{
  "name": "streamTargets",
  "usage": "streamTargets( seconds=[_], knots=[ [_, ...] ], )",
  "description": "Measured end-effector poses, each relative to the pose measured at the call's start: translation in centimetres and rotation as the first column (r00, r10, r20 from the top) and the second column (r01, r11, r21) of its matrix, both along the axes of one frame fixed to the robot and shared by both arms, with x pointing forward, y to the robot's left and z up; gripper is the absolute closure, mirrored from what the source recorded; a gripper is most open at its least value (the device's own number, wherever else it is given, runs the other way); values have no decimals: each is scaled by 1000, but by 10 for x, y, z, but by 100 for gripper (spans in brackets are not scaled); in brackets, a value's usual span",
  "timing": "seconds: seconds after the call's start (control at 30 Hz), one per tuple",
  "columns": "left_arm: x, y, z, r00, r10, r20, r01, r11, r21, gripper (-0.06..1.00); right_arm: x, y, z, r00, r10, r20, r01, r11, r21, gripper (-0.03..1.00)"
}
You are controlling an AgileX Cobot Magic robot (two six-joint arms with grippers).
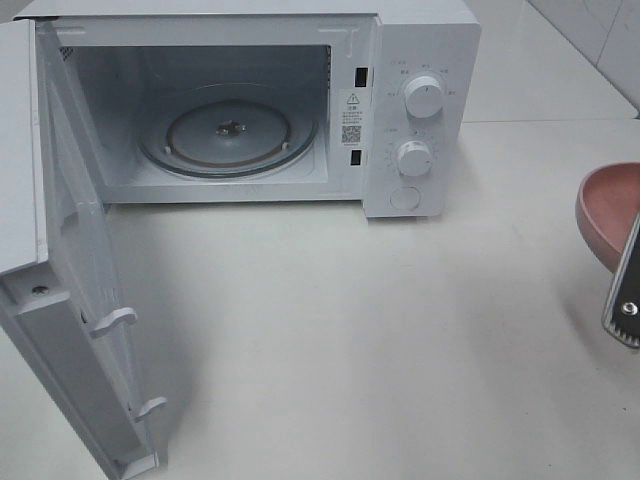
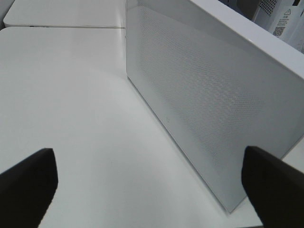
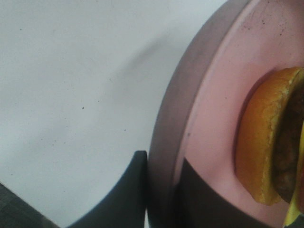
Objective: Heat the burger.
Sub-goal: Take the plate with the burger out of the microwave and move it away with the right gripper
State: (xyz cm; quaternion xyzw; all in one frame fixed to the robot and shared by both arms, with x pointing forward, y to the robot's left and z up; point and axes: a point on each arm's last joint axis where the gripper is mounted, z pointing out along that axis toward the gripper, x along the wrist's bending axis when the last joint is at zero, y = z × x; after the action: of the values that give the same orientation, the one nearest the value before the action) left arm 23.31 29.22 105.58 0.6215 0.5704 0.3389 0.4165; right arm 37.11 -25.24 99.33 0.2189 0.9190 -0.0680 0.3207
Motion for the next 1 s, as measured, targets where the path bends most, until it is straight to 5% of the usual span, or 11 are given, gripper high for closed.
streamTargets(
  seconds=[0.27, 0.37, 0.7, 1.0],
  knots=[
    [0, 0, 0, 1000, 0, 0, 0, 1000, 0, -3, 15, 10, -30, 963, -269, -33, 270, 963, 6, 86],
    [0, 0, 0, 1000, 0, 0, 0, 1000, 0, -3, 16, 11, -33, 955, -293, -34, 294, 956, 4, 86],
    [0, 0, 0, 1000, 0, 0, 0, 1000, 0, -3, 38, 26, -38, 831, -554, 43, 551, 832, 62, 86],
    [0, 0, 0, 1000, 0, 0, 0, 1000, 0, -3, 43, 28, -44, 753, -653, 80, 648, 757, 86, 86]
  ],
)
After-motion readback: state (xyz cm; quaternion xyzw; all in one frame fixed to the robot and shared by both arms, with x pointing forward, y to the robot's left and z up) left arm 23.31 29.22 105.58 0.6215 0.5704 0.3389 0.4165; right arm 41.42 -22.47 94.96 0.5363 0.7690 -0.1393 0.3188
